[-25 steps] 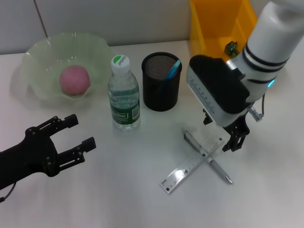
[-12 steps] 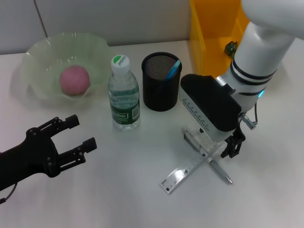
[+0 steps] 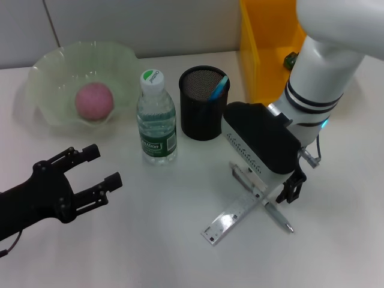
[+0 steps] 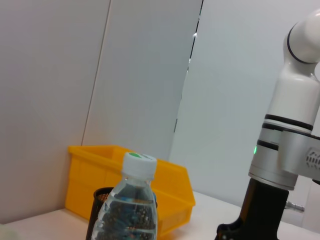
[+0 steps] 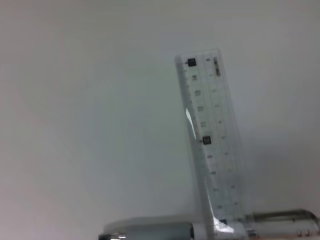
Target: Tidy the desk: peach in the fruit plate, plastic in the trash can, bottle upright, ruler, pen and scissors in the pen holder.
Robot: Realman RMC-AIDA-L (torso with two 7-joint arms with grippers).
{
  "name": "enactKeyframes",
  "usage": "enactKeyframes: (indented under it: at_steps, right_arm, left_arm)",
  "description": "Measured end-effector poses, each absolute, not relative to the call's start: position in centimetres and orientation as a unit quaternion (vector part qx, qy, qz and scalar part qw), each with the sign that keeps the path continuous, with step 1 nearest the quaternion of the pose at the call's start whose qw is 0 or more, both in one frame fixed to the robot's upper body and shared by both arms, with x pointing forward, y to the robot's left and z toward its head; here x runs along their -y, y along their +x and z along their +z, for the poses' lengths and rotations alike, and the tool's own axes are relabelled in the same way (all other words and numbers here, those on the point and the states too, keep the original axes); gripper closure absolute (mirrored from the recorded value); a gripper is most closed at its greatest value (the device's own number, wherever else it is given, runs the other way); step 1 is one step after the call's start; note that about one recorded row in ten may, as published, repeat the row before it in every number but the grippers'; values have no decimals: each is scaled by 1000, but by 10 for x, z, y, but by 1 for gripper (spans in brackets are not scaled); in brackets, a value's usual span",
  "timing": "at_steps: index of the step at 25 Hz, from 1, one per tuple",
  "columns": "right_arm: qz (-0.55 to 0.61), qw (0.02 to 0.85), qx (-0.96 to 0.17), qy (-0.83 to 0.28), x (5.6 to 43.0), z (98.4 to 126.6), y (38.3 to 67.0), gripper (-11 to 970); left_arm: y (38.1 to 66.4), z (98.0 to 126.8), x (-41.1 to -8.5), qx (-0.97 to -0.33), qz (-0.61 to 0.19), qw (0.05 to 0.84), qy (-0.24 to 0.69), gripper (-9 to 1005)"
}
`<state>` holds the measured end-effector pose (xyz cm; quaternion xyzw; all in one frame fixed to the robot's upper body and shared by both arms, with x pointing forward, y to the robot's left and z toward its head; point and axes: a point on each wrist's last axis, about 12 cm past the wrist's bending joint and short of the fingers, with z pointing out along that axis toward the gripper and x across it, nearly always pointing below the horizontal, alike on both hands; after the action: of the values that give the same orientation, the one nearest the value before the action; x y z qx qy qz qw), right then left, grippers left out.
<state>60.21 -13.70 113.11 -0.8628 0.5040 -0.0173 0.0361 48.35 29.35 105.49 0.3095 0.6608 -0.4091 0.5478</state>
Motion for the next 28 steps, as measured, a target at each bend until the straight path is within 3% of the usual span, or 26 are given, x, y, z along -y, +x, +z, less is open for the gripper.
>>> enactKeyframes:
  at_steps: [28]
  right_arm:
    - [-28,32,-500,-865,138,1125,603,141]
  left_arm:
    - [486,1057,-293,-659,-410,550,308,188]
